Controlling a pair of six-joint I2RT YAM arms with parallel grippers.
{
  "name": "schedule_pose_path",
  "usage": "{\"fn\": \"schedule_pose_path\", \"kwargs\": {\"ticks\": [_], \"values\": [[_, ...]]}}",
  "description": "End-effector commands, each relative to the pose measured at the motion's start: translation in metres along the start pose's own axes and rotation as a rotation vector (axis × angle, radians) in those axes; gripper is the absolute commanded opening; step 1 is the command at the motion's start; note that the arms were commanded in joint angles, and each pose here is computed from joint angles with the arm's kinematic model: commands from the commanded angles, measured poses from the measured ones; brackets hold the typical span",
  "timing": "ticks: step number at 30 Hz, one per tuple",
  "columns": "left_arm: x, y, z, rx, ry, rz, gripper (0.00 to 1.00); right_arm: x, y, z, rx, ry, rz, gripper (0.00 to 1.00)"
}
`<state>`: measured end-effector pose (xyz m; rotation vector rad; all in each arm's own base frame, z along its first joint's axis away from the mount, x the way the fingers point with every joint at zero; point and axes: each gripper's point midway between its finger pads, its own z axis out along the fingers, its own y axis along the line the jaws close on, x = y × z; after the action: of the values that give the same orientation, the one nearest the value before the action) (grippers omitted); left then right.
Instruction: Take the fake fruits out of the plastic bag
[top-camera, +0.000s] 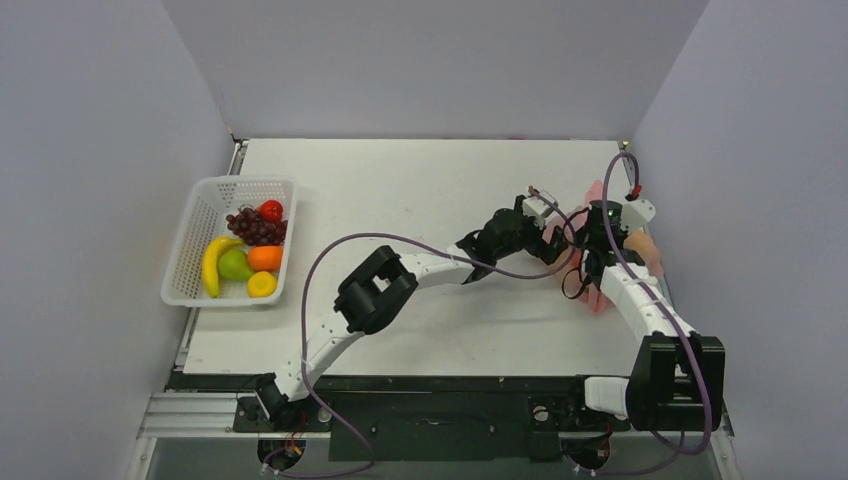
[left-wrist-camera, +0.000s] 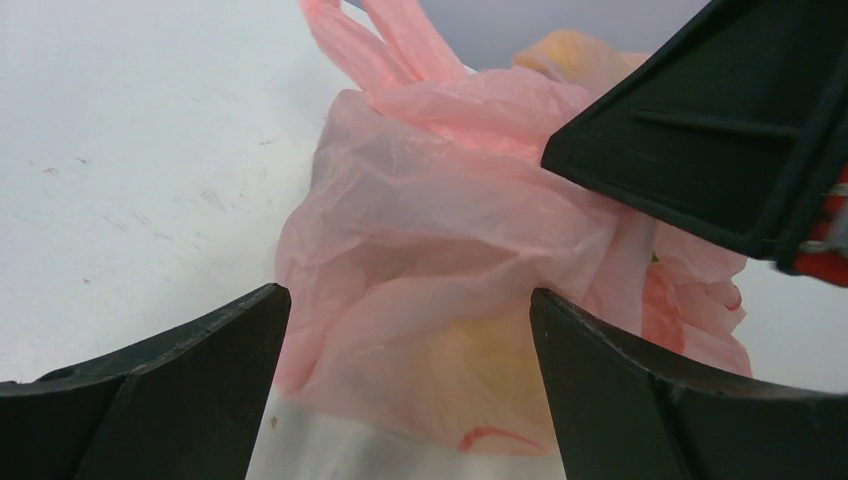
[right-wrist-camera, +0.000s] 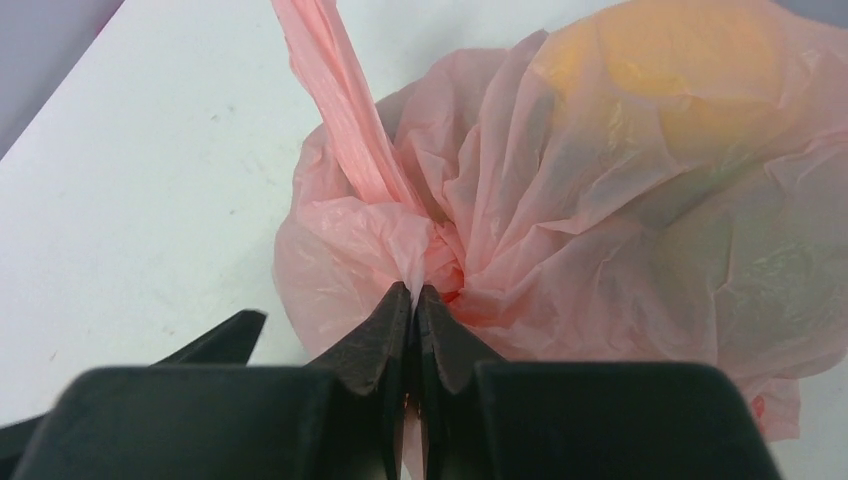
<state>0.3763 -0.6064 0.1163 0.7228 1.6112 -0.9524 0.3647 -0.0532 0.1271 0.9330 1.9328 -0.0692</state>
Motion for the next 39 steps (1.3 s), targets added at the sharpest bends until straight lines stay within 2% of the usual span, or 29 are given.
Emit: {"fn": "schedule_pose_path", "kwargs": {"ticks": [1, 7, 11, 14, 18, 23, 30, 32, 35, 37, 39], "values": [[-0.052, -0.018, -0.01, 0.089, -0.167, -0.046, 0.89, -0.007, 0.022, -0.026, -0.13, -0.035, 0.006, 0.03], [-0.027, -0.036, -0.021, 0.111, -0.126, -0.056, 0.89, 0.008, 0.012, -0.044, -0.169, -0.016, -0.019, 0.0], [-0.027, -0.066, -0.031, 0.128, -0.104, -0.004, 0.88, 0.02, -0.023, -0.049, -0.045, -0.004, -0.026, 0.0], [-0.028, -0.085, -0.046, 0.116, -0.059, 0.009, 0.81, 0.036, -0.043, -0.063, 0.01, 0.063, -0.013, 0.0], [-0.032, -0.112, -0.091, 0.137, -0.039, -0.002, 0.81, 0.07, -0.049, -0.093, -0.064, 0.216, -0.029, 0.0], [-0.038, -0.142, -0.148, 0.159, 0.029, -0.012, 0.82, 0.094, -0.04, -0.137, -0.241, 0.314, -0.069, 0.0], [-0.015, -0.186, -0.197, 0.112, 0.056, -0.008, 0.81, 0.134, -0.04, -0.19, -0.377, 0.498, -0.124, 0.0], [-0.019, -0.193, -0.207, 0.118, 0.015, -0.033, 0.81, 0.143, -0.043, -0.2, -0.403, 0.543, -0.152, 0.0], [-0.03, -0.199, -0.227, 0.092, -0.073, -0.117, 0.79, 0.147, -0.03, -0.219, -0.534, 0.594, -0.177, 0.0], [-0.033, -0.205, -0.246, 0.106, -0.113, -0.114, 0.79, 0.147, -0.015, -0.228, -0.639, 0.605, -0.178, 0.01], [-0.031, -0.204, -0.261, 0.07, -0.12, -0.058, 0.8, 0.148, -0.008, -0.23, -0.667, 0.62, -0.206, 0.01]]}}
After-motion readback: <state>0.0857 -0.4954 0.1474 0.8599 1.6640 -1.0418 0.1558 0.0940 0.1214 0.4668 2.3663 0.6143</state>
